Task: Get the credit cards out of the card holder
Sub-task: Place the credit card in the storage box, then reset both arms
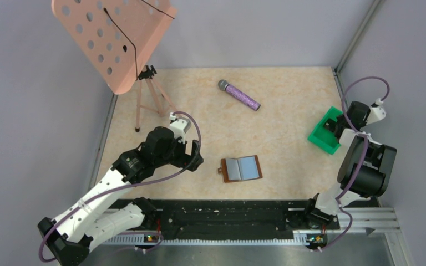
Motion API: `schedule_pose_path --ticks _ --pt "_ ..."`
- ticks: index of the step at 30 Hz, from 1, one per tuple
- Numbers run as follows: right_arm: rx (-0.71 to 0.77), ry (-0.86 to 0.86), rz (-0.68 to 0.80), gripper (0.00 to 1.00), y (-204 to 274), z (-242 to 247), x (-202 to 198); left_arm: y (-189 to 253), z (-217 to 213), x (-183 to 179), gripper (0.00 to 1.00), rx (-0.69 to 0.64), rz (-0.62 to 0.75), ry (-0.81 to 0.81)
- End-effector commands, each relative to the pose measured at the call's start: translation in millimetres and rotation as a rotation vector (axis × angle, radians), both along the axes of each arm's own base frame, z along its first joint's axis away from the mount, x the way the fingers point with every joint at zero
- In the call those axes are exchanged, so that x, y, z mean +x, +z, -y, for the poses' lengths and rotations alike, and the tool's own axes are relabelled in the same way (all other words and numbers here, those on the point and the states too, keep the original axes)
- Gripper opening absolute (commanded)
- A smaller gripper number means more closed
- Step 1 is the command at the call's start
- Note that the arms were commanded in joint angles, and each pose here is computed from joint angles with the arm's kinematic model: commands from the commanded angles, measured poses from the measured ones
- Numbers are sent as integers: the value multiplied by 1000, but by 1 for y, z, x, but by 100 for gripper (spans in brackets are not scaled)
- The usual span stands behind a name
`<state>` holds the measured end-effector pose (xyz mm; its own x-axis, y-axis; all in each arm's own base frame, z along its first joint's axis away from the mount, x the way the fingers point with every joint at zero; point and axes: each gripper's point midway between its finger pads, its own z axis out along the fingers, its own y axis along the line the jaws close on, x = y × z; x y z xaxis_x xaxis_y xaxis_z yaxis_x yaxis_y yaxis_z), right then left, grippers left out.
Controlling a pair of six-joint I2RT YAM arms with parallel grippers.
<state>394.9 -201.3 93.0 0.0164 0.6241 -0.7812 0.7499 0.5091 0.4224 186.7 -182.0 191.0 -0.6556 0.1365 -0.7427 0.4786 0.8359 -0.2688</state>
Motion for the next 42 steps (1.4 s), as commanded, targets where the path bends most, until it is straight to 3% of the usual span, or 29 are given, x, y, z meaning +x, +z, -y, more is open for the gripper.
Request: schedule_pose_path --ticks 1,11,20,25,29,30,36,42 --pt "-58 76 62 32 49 -3 19 8 3 7 98 -19 45 -2" --pt "-12 362 25 36 89 -94 29 13 -11 16 98 15 86 74" --pt "-51 779 20 45 140 -241 -27 46 -12 19 97 -47 148 109" --pt "-29 956 19 69 149 -293 -74 72 -6 17 97 -122 192 92" --pt "7 1080 38 97 150 -330 -114 88 -4 17 96 -175 200 108" --pt "22 1109 41 99 148 -338 -123 90 -4 18 96 -187 201 121" --pt "78 1268 65 99 143 -366 -172 95 -4 19 97 -303 226 179" --pt "128 1304 171 99 154 -361 -201 86 -8 21 97 -378 236 243"
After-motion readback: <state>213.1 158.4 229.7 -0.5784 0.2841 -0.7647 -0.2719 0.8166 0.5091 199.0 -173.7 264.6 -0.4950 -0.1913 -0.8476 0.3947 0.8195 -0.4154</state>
